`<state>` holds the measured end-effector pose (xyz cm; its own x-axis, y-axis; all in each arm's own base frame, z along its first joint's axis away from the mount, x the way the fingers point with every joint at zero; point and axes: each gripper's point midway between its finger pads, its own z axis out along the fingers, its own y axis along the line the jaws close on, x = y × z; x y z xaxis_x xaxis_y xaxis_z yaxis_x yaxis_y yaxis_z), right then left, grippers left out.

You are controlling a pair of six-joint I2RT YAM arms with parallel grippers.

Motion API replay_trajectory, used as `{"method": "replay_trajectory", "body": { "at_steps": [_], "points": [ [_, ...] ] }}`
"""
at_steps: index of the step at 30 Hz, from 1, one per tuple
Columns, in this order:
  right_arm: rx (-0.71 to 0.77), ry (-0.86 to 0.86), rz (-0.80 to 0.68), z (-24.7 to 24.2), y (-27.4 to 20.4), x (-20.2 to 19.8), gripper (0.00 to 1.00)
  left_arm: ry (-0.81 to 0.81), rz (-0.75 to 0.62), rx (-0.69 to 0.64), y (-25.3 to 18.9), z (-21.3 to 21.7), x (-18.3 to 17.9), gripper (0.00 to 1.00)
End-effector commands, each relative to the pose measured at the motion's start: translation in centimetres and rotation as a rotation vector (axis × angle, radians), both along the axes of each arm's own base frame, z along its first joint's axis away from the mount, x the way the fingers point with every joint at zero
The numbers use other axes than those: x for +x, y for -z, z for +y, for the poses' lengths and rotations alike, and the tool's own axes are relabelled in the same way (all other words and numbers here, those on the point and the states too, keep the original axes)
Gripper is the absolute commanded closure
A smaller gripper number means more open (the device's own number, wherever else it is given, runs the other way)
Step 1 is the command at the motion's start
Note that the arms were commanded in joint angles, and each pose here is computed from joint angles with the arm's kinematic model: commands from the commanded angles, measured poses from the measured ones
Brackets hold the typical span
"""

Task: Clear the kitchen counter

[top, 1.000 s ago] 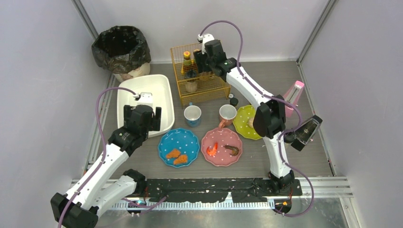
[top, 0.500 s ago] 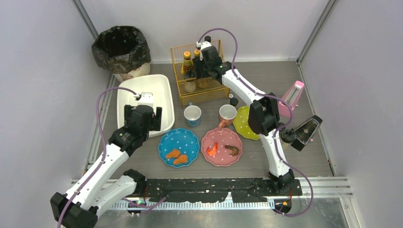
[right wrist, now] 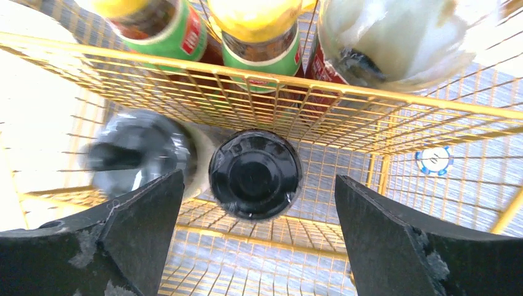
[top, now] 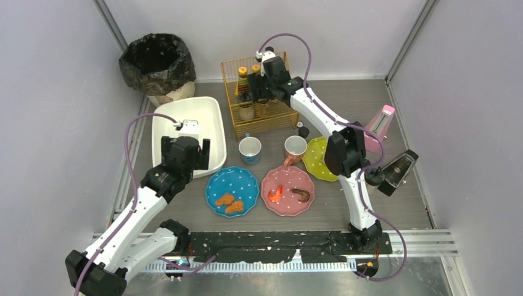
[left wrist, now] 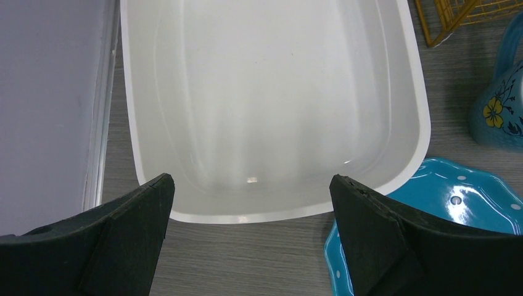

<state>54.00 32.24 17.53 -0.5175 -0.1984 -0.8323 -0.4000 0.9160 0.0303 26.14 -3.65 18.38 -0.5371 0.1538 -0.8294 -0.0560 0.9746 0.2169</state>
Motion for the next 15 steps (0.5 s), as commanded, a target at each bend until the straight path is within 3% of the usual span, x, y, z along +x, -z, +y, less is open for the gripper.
{"method": "replay_trajectory", "body": {
  "at_steps": [1, 8, 15],
  "points": [
    [0.129, -0.019, -0.207, -0.9, -14.5, -2.7, 0.01, -0.018, -0.048, -0.061, -1.7, -0.4, 0.3, 0.0],
    [0.108, 0.08, -0.275, -6.9, -20.7, -8.3, 0.05, -0.013, -0.139, -0.129, -4.6, -1.2, 1.2, 0.0],
    [0.044, 0.283, -0.186, -14.8, -18.7, -14.1, 0.05, 0.023, -0.328, -0.202, -7.4, -1.8, 2.2, 0.01]
  ]
}}
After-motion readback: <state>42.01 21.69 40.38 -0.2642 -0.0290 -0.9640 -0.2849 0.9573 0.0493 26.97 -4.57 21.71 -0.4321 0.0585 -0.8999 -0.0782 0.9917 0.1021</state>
